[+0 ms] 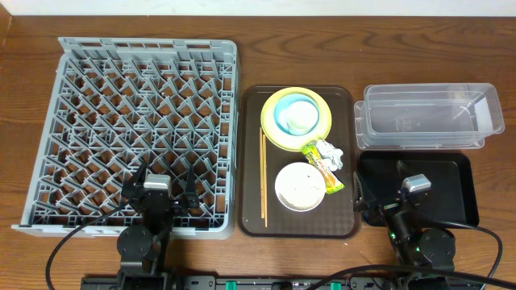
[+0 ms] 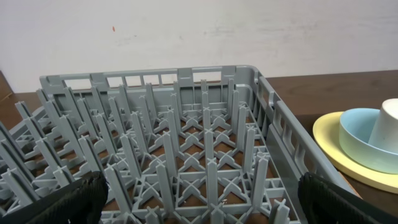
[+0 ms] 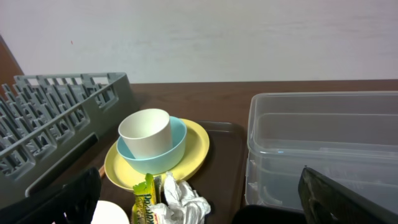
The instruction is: Sort waste into correct bins and load items into the dishwasher
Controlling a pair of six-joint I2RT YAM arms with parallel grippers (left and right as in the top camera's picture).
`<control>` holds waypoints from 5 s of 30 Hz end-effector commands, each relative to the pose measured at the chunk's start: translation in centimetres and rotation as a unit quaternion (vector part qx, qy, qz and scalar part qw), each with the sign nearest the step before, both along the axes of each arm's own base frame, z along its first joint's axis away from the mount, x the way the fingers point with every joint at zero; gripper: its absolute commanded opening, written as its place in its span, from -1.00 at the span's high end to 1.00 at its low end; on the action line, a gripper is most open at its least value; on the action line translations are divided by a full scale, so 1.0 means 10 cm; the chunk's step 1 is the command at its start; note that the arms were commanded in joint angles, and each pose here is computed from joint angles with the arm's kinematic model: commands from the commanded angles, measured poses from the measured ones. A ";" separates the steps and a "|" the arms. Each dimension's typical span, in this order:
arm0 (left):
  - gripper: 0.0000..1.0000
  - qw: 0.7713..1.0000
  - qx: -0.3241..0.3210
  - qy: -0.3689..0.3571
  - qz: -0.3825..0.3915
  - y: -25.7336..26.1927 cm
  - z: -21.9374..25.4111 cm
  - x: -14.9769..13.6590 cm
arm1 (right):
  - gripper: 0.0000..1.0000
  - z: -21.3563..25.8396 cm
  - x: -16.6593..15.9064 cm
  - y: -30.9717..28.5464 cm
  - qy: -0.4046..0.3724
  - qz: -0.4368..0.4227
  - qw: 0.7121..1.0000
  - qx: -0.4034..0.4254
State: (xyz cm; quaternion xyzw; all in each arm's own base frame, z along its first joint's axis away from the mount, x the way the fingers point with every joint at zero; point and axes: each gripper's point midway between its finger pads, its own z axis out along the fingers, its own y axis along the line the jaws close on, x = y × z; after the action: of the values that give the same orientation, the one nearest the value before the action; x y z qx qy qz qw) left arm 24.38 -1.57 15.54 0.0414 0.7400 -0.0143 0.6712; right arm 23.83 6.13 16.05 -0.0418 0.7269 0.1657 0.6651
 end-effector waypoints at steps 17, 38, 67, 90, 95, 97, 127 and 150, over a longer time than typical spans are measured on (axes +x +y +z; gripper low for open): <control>-0.98 1.000 0.006 0.024 0.003 0.01 -0.17 0.00 | -0.98 0.00 0.00 -0.03 -0.001 -0.006 1.000 -0.003; -0.98 0.988 -0.146 0.058 -0.009 -0.10 0.80 -0.17 | -0.99 0.00 0.00 -0.03 -0.001 -0.006 1.000 -0.003; -0.96 0.816 -0.205 0.538 -0.052 -0.60 0.84 0.27 | -0.98 0.00 0.00 -0.03 -0.001 -0.006 1.000 -0.003; 0.84 0.811 -0.092 0.576 -0.037 -1.21 -0.31 0.20 | -0.99 0.00 0.00 -0.03 -0.001 -0.006 1.000 -0.003; 0.85 0.812 -0.048 0.576 -0.082 -1.52 -0.45 0.00 | -0.99 0.00 0.00 -0.03 -0.001 -0.006 1.000 -0.003; 0.84 0.829 -0.020 0.555 -0.056 -1.54 -0.49 0.01 | -0.98 0.00 0.00 -0.03 -0.001 -0.006 1.000 -0.003; 0.47 0.857 0.034 0.514 -0.009 -1.90 -0.92 0.19 | -0.99 0.00 0.00 -0.03 -0.001 -0.006 1.000 -0.003; 0.84 0.850 0.011 0.519 0.085 -1.80 -1.40 0.27 | -0.98 0.00 0.00 -0.03 -0.001 -0.006 1.000 -0.003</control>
State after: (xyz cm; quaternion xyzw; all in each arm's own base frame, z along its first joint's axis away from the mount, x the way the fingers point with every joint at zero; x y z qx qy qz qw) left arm 26.95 -19.84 1.65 -0.0161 0.9833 0.0238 0.1795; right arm 23.83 6.13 16.04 -0.0417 0.7271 0.1656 0.6650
